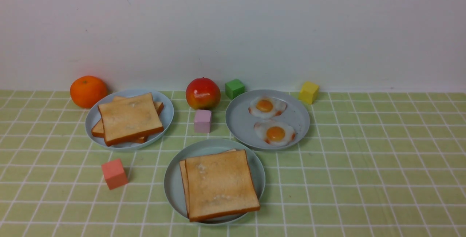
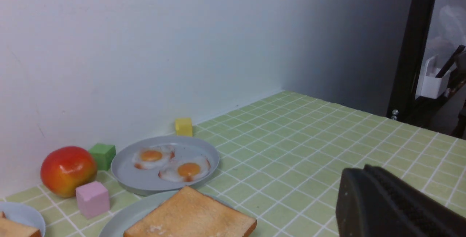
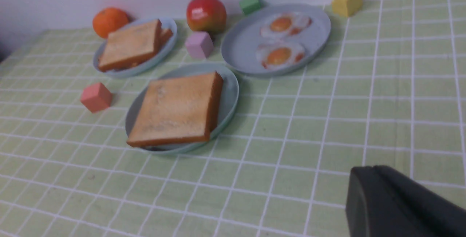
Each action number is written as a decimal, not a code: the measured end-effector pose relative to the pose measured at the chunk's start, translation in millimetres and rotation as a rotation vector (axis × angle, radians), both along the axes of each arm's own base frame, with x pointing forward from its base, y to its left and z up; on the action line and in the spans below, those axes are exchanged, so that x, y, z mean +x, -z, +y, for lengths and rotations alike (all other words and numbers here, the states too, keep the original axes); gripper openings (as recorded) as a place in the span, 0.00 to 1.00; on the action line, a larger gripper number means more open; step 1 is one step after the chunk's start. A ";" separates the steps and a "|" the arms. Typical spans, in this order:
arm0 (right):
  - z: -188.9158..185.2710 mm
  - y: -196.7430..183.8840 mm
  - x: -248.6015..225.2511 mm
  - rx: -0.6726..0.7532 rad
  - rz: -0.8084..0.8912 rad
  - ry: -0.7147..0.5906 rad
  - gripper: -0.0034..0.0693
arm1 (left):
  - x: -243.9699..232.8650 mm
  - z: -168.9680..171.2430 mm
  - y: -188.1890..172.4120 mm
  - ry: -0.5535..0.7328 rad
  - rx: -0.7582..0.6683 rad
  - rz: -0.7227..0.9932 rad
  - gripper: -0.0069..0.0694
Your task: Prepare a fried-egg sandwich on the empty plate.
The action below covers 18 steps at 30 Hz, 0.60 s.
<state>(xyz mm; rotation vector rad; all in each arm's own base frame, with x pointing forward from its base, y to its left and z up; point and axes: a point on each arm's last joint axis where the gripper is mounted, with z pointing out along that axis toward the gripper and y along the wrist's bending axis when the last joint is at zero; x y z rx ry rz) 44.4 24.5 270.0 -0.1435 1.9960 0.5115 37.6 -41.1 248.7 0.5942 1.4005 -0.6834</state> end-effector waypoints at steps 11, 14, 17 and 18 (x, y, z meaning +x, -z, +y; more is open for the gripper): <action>-9.8 50.1 9.3 -0.070 -0.091 0.165 0.04 | 0.0 -0.1 1.1 0.001 0.007 0.007 0.07; -16.5 72.9 9.8 -0.110 -0.148 0.275 0.03 | 0.0 -0.2 1.2 0.001 0.008 0.008 0.07; -19.4 93.6 8.5 -0.155 -0.152 0.314 0.03 | 0.0 -0.2 1.3 0.001 0.008 0.009 0.07; -19.9 96.5 8.0 -0.176 -0.142 0.316 0.03 | 0.0 -0.2 1.2 0.001 0.007 0.008 0.07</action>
